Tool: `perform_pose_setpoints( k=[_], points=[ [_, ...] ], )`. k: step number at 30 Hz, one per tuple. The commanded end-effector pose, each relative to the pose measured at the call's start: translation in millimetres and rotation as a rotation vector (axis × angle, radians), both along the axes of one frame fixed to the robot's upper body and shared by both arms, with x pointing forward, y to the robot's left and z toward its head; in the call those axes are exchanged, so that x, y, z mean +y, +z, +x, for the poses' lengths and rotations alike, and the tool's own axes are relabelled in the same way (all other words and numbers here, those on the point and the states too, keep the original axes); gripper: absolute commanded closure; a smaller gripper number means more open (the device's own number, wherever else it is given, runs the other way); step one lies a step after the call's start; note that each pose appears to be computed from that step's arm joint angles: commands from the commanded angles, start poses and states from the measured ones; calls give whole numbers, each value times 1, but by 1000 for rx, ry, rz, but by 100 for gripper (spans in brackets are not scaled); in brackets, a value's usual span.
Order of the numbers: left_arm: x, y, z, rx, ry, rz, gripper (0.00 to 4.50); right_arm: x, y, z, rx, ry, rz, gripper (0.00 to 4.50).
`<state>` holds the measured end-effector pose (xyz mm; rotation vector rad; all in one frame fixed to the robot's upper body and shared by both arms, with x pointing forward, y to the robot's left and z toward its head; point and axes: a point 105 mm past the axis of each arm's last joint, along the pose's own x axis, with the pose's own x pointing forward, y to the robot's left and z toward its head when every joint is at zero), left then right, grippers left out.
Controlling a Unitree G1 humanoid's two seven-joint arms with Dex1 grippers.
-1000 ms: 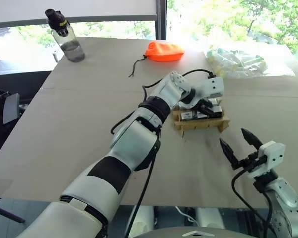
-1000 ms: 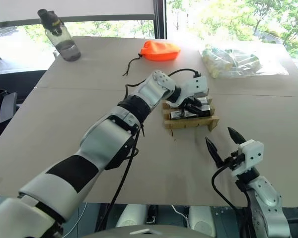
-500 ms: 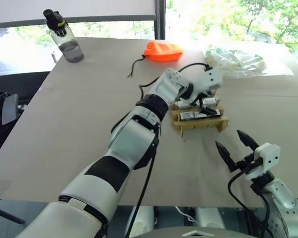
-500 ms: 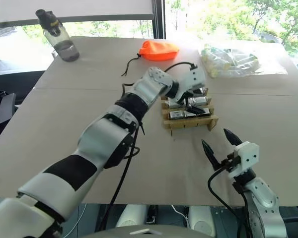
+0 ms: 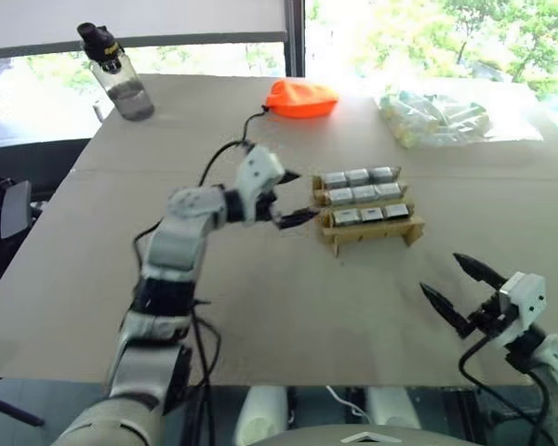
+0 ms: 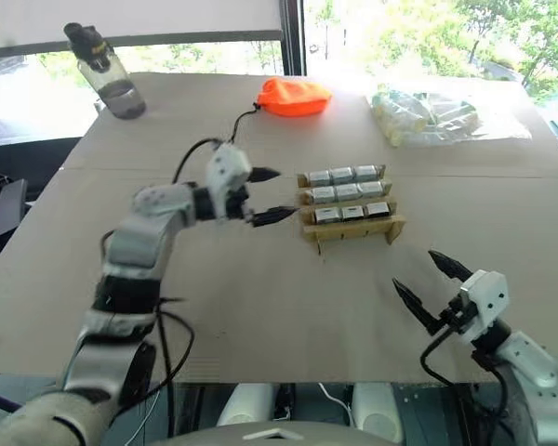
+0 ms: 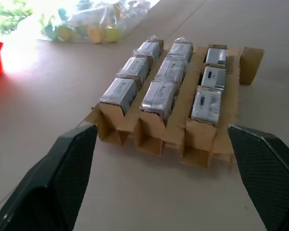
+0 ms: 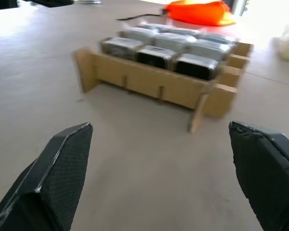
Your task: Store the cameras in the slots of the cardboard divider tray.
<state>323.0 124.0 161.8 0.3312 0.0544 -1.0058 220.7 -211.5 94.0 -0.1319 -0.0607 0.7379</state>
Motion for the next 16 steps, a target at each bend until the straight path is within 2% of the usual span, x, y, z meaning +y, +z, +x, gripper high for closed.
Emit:
perform_pose_setpoints(
  k=[1, 4, 7, 10, 16],
  points=[
    [9, -12, -37, 55, -2, -27, 2, -26, 5, 3, -8, 9, -7, 0],
    [17, -45, -75, 196, 7, -75, 2, -44, 1, 6, 51, 72, -53, 0],
    [22, -66, -93, 217, 39, -103, 2, -54, 9, 11, 32, 131, -49, 0],
    [25, -78, -99, 211, 60, -93, 2, -58, 11, 14, 53, 191, -65, 0],
    [30, -79, -98, 204, 92, -114, 2, -58, 10, 17, 65, 256, -81, 0]
  ],
)
